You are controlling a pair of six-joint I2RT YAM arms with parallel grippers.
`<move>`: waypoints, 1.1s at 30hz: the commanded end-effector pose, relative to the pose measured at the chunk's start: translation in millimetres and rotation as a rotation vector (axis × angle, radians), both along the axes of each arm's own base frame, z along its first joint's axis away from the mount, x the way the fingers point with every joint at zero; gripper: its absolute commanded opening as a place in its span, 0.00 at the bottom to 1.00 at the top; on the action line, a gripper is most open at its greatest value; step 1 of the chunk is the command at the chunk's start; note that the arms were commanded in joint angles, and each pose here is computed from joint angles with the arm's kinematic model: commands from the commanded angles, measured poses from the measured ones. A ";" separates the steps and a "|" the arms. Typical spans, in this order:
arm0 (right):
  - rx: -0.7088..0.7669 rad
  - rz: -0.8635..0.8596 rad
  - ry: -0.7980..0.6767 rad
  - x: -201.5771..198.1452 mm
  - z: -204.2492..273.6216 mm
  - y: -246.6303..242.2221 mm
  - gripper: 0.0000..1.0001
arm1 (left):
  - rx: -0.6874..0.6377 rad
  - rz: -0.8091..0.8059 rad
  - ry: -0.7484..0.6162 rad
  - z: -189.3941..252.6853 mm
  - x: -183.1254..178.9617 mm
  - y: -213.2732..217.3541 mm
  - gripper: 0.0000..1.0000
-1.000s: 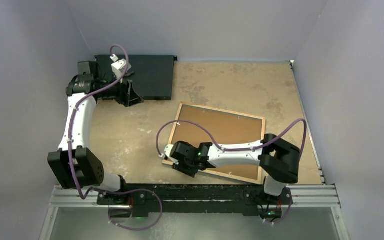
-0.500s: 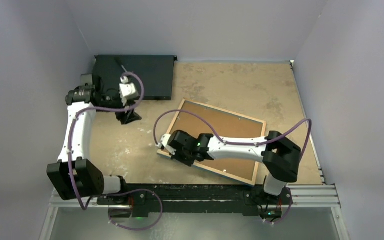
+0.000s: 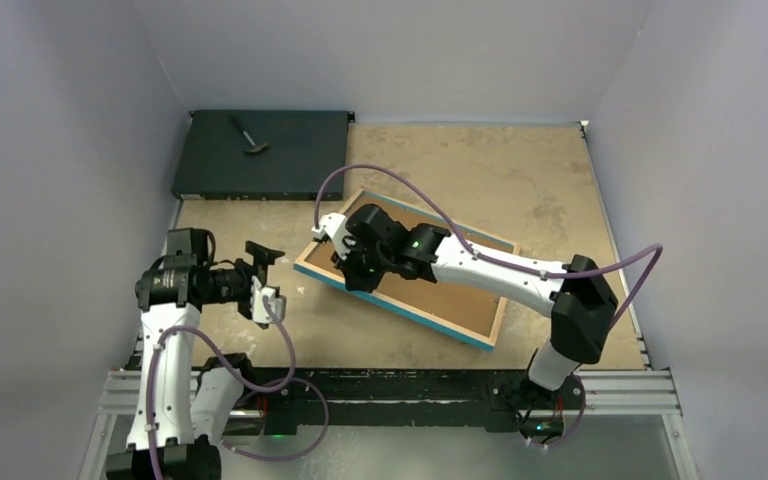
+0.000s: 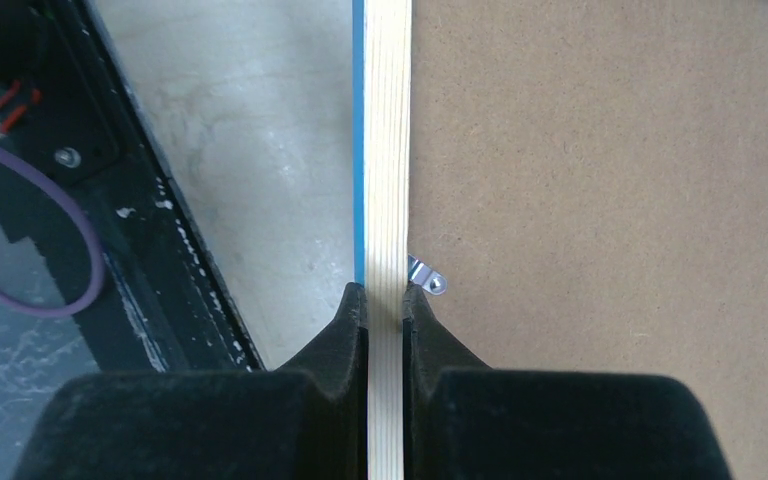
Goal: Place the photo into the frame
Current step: Turn over the photo frame at the center of the board.
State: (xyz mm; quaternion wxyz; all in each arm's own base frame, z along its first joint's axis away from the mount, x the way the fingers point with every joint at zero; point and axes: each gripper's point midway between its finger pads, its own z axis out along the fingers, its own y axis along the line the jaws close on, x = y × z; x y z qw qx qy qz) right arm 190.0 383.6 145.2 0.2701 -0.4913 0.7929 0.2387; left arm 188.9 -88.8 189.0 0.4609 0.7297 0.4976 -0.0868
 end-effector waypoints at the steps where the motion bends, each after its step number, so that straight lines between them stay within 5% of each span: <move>1: 0.214 0.069 -0.063 8.0 77.1 26.8 0.00 | 0.026 -0.159 -0.295 17.5 22.3 -15.9 0.86; 12: 0.263 0.084 -0.026 17.1 102.9 40.2 0.00 | 0.087 -0.232 -0.403 18.1 55.9 -44.8 0.80; 17: 0.263 0.089 -0.016 19.1 107.1 42.5 0.00 | 0.083 -0.174 -0.355 24.5 71.6 -56.2 0.65; 21: 0.256 0.089 -0.005 20.1 106.1 41.5 0.00 | 0.088 -0.179 -0.325 24.8 71.6 -61.9 0.38; 22: 0.254 0.090 -0.006 20.1 106.9 40.6 0.02 | 0.081 -0.175 -0.317 26.3 71.5 -63.0 0.31; 24: 0.242 0.076 -0.024 23.7 109.0 36.7 0.21 | 0.062 -0.167 -0.300 30.2 71.1 -65.4 0.19; 27: 0.231 0.043 -0.101 32.1 122.0 23.7 0.42 | 0.033 -0.163 -0.287 35.9 69.9 -68.9 0.11; 33: 0.180 -0.023 -0.267 41.1 143.9 -17.7 0.58 | -0.054 -0.121 -0.211 51.8 70.1 -76.2 0.03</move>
